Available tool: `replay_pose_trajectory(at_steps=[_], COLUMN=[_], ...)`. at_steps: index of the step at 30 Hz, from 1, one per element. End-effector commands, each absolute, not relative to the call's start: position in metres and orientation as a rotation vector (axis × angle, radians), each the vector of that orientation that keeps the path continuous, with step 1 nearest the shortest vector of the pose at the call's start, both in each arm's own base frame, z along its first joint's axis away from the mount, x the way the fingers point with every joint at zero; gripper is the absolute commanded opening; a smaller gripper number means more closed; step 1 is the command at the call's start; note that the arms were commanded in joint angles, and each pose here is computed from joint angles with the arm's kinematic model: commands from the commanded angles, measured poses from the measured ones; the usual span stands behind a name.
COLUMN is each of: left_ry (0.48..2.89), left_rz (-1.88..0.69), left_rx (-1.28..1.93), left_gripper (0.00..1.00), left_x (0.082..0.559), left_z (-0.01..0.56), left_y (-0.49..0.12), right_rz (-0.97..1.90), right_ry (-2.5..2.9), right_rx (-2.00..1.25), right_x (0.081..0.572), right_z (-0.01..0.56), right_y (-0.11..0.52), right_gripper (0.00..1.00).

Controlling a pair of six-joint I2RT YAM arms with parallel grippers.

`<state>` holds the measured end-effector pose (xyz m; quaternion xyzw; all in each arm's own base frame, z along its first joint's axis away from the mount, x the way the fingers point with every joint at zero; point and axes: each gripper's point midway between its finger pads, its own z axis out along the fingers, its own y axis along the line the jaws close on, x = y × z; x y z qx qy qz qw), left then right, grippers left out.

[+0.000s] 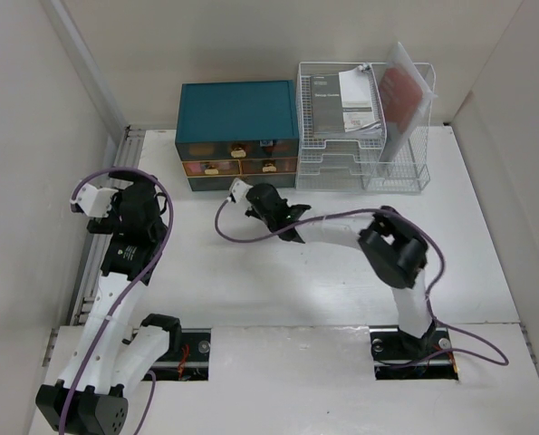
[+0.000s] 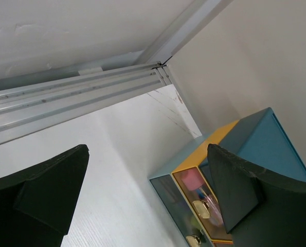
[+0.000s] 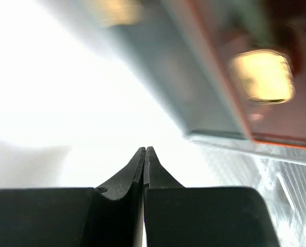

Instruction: Organize the desk

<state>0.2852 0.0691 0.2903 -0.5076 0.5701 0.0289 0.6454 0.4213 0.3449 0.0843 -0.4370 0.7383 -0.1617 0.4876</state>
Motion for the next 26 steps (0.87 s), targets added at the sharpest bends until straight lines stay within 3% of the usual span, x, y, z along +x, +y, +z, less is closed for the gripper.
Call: replay_pose_trajectory(at_steps=[1,3,5,7,8,10,11,15,20,26], left_ry=[1.257,1.279,1.323,1.388,1.410,1.456,1.478,1.481,1.525,1.533], left_rz=[0.000,-0.010,-0.030,-0.076,-0.070,-0.112,-0.161,-0.292,-0.282,-0.295], left_rx=[-1.121,-1.095,-1.014,-0.924,-0.825,-0.694,-0.541,-0.242,-0.199,-0.154], left_gripper=[1.00,1.00,1.00,1.00,1.00,1.00,1.00,1.00,1.00,1.00], left_x=[0.288,0.291,0.297,0.305,0.309,0.314,0.317,0.317,0.325,0.326], left_z=[0.315,0.312,0.317,0.314,0.322,0.321,0.329,0.337,0.328,0.327], left_y=[0.065,0.061,0.052,0.038,0.032,0.015,-0.003,-0.045,-0.050,-0.057], right_rz=[0.233,0.419,0.493,0.431,0.281,0.233,0.129,-0.104,-0.196,0.020], right_ry=[1.598,1.522,1.460,1.381,1.415,1.370,1.391,1.496,1.518,1.426], right_rx=[-1.383,-1.564,-1.566,-1.383,-1.200,-0.938,-0.683,-0.099,0.008,-0.025], right_x=[0.331,0.284,0.269,0.279,0.309,0.331,0.359,0.395,0.399,0.386], right_z=[0.174,0.201,0.232,0.292,0.315,0.369,0.402,0.429,0.413,0.435], right_y=[0.407,0.404,0.403,0.391,0.365,0.336,0.301,0.213,0.168,0.114], right_gripper=[0.00,0.00,0.11,0.47,0.75,0.87,1.00,1.00,1.00,1.00])
